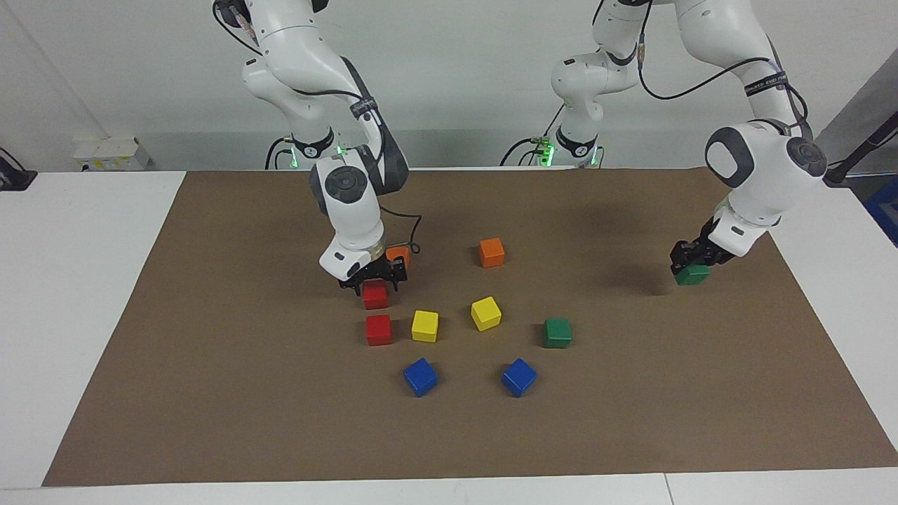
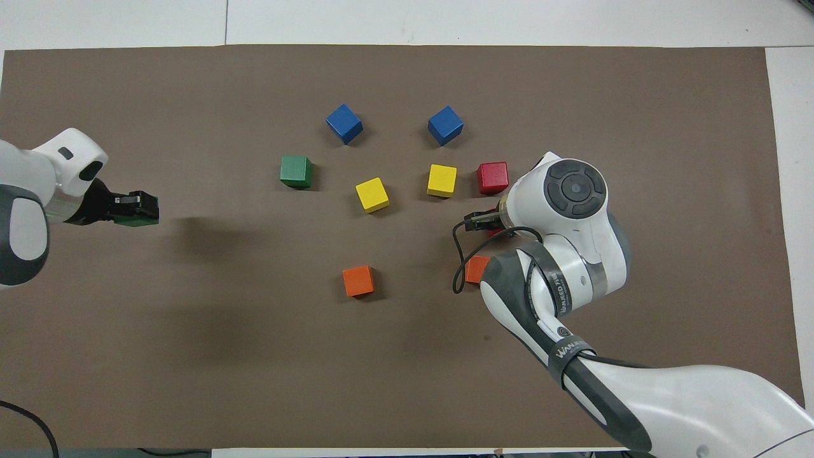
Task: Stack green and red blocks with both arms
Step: 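Carry the green cube outward with the left gripper while the right gripper carries red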
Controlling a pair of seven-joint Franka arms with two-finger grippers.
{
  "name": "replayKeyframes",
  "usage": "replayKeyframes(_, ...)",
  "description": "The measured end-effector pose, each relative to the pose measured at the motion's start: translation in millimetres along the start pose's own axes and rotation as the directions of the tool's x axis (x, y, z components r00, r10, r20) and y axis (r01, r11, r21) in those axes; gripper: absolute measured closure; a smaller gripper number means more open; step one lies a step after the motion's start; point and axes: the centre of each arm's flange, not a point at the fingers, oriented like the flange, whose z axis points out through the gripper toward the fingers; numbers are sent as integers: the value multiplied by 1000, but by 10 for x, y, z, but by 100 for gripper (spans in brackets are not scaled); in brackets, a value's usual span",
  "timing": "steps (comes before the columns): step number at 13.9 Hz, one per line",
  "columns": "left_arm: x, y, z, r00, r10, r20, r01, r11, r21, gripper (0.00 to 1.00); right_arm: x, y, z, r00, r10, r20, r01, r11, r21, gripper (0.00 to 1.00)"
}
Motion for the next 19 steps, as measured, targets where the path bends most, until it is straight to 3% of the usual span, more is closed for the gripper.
replayKeyframes(2,-90,-126,159,1000,-1,-14,1,1000,6,45,17,33,-10,1000,6,-2,-6,1000,0,22)
replayKeyframes(4,-138,-181,237,1000,-3,-21,3,1000,9,45,93,126,-116,1000,25,1,-25,1000,-4,45)
replayKeyframes(7,-161,-172,312,999,-1,-39,2,1000,15,45,394,580,-781,996,80,42,-79,997,-21,45)
replayKeyframes(10,-194,-175,411,999,-3,-54,4,1000,21,45,615,1304,-1432,998,59,-3,-60,998,-25,45)
replayKeyframes(12,-207,-177,443,998,-3,-61,5,1000,24,45,665,1896,-1433,999,28,-40,-30,999,-30,45)
replayKeyframes(15,-214,-190,462,997,-5,-78,7,1000,30,45,612,2620,-1109,996,-45,-73,41,998,-44,45)
replayKeyframes(19,-268,-197,577,995,-7,-97,11,999,37,45,485,2816,-696,994,-76,-83,72,996,-49,45)
